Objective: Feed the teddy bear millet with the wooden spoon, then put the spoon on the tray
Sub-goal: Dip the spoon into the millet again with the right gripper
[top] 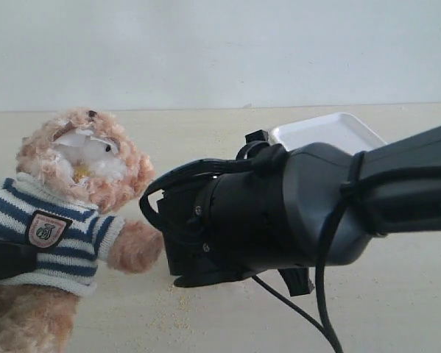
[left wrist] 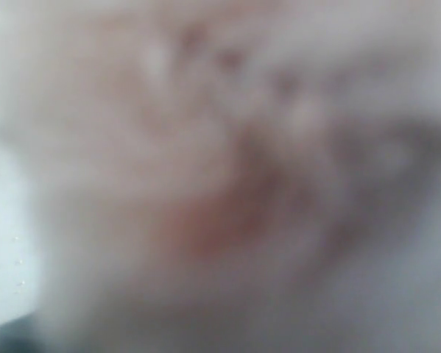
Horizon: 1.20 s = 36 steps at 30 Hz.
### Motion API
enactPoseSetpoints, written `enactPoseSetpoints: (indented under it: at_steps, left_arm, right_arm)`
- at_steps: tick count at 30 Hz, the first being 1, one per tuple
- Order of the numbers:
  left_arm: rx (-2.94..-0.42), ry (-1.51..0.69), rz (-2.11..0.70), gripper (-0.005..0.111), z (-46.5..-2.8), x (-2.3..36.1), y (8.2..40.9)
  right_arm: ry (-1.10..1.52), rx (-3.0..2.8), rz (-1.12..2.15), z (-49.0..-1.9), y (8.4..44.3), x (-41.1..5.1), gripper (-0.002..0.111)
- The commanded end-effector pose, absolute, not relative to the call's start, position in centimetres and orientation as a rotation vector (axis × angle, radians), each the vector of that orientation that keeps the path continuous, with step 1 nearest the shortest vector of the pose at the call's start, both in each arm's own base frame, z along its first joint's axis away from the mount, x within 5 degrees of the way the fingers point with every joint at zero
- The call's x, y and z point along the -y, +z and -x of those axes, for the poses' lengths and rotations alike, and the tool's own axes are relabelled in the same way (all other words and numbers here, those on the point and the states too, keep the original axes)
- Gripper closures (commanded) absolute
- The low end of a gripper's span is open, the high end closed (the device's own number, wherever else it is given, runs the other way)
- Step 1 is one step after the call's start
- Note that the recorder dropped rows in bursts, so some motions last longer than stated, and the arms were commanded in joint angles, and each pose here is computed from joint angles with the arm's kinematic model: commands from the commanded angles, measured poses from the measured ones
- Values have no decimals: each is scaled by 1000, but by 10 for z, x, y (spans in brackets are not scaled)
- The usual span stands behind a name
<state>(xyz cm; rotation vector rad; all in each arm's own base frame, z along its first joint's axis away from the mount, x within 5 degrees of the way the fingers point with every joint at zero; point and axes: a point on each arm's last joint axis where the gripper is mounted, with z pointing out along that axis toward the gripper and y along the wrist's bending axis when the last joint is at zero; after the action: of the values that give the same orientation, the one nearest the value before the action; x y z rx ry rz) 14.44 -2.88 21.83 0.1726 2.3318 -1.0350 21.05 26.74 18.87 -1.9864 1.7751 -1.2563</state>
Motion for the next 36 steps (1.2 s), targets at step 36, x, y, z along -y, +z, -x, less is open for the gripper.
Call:
enactPoseSetpoints:
  at_steps: [36]
  left_arm:
    - [-2311,-1057,-171,102,-143,30,220]
  right_arm:
    - [-381,-2449,1609,-223,230,-275,107]
